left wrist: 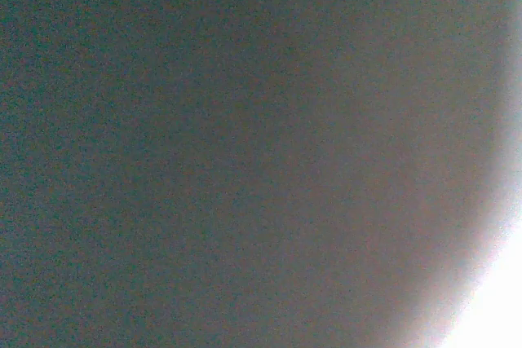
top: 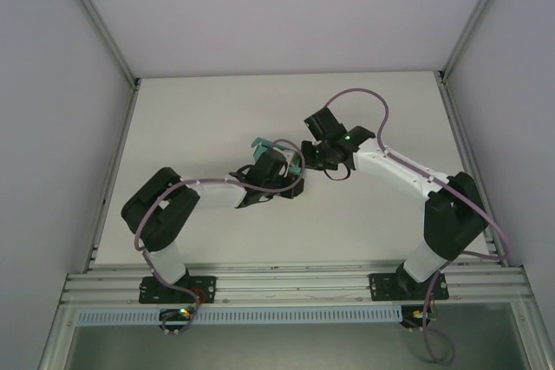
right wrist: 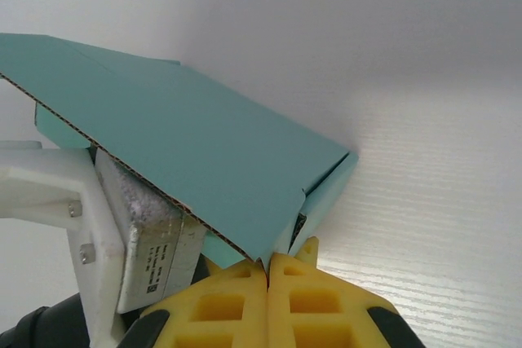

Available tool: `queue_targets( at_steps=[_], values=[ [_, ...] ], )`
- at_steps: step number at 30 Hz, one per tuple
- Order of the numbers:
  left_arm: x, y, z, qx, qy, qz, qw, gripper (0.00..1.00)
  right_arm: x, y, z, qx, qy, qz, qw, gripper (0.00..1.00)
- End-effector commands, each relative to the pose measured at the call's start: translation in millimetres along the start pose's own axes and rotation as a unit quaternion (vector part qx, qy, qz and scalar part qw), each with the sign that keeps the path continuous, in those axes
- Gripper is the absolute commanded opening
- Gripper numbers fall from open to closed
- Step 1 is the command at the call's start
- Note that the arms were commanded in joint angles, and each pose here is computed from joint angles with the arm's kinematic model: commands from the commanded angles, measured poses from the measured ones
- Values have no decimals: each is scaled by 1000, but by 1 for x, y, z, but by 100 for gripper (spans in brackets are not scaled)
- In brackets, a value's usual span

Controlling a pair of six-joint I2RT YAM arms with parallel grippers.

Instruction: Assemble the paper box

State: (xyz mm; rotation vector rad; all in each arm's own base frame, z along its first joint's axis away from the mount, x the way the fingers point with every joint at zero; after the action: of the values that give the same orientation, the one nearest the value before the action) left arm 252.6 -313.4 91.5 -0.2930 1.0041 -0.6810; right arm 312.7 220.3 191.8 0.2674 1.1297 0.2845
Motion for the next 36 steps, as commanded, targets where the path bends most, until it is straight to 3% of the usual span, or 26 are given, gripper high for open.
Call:
queue_targets(
  at_steps=[1, 5, 16, 21, 24, 31, 34, 36],
  values=[
    [-1, -10, 17, 10, -27, -25, 999, 33, 14, -12, -17, 23, 45, -34, 998, 2],
    [2, -8, 18, 8, -28, -21, 999, 32, 23, -17, -14, 61, 9, -42, 997, 3],
    [1, -9, 21, 3, -34, -24, 999, 31, 42, -31, -22, 66, 12, -115, 991, 1],
    [-25, -11, 20, -10, -27, -43, 999, 33, 42, -30, -24, 47, 12, -118, 992, 0],
    [-59, -8, 15, -9, -35, -33, 999, 42, 39, -30, -24, 33, 10, -119, 992, 0],
    [-139, 40, 41, -33, -87, 113, 989, 76, 44, -25, -26, -16, 24, -115, 993, 0],
    [-142, 58, 67, -38, -96, 91, 991, 88, 42, -24, -26, -22, 22, -111, 993, 0],
    [-136, 63, 82, -25, -95, 38, 994, 91, 40, -22, -25, -25, 22, -107, 994, 0]
  ],
)
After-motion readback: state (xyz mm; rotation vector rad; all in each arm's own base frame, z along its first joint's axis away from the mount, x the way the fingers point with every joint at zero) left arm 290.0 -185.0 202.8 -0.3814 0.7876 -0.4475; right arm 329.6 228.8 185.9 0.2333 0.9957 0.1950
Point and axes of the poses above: each hand's point on the last joint's axis, 136 mm out from that joint toward the fingers, its own x axis out along the fingers, its own y axis along the line the jaws close on, z = x × y, the point moved 6 cm from there along -x, back along the fingers, and after that the axes turned 5 degrees about -x, right-handed, at the moved point
